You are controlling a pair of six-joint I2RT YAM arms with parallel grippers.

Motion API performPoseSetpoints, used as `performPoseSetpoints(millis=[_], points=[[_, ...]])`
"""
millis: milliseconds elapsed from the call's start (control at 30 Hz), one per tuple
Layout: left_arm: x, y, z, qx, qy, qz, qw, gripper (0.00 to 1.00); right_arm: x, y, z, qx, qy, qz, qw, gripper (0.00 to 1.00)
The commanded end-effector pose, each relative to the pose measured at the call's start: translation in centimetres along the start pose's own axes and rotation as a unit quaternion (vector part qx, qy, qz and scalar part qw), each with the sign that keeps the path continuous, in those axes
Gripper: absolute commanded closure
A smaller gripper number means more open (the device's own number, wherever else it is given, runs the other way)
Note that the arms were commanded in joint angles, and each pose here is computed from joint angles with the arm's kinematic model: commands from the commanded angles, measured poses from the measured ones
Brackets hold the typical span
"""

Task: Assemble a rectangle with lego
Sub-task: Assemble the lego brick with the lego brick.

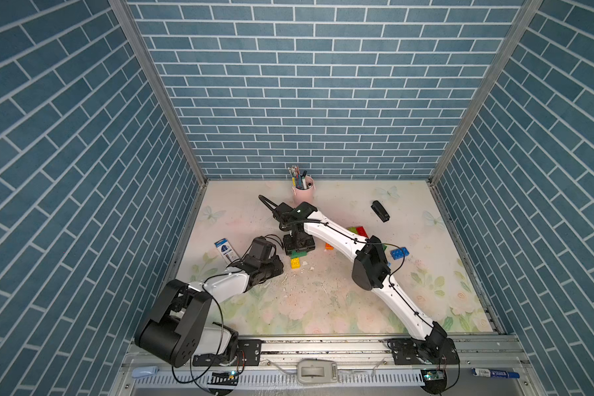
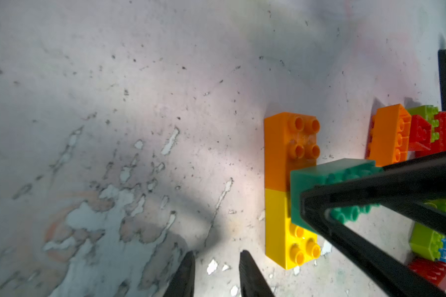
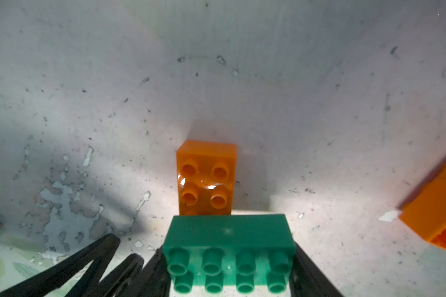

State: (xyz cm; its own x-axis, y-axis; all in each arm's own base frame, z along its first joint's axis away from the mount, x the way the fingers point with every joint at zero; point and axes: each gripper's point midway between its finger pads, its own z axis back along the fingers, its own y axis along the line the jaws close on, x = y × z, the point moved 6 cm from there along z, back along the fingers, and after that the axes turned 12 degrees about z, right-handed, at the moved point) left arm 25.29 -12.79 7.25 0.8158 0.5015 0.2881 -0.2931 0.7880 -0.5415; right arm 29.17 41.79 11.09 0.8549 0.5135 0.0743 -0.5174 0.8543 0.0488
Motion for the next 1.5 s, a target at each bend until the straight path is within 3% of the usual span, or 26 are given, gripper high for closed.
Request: performPoseSetpoints(millis=[0,500,1000,1467], points=[[0.5,-1.1,-0.2,-0.02,-0.01,-0.003,1.0,0.72,-1.5,-2.2,-2.0,-0.06,0.05,-0.003,0.997,1.0],[0.4,-1.1,0.4,-0.016,-0.013,-0.015,1.0,0.73,-3.5,-4.8,-2.5,-0.076,0.068,-0.011,0.995,1.0],[0.6,-1.2,0.4,-0.01,-0.012,-0.024,1.0,0.73,-3.8,-4.9,-5.9,-0.067,0.118,0.005,0.991,1.0],[0.7,-0.9,0.9,-0.001,-0.021,-0.031,0.999,0.73,-4.2,-5.5,-8.4,-0.109,0.131,-0.007,0.985,1.0]])
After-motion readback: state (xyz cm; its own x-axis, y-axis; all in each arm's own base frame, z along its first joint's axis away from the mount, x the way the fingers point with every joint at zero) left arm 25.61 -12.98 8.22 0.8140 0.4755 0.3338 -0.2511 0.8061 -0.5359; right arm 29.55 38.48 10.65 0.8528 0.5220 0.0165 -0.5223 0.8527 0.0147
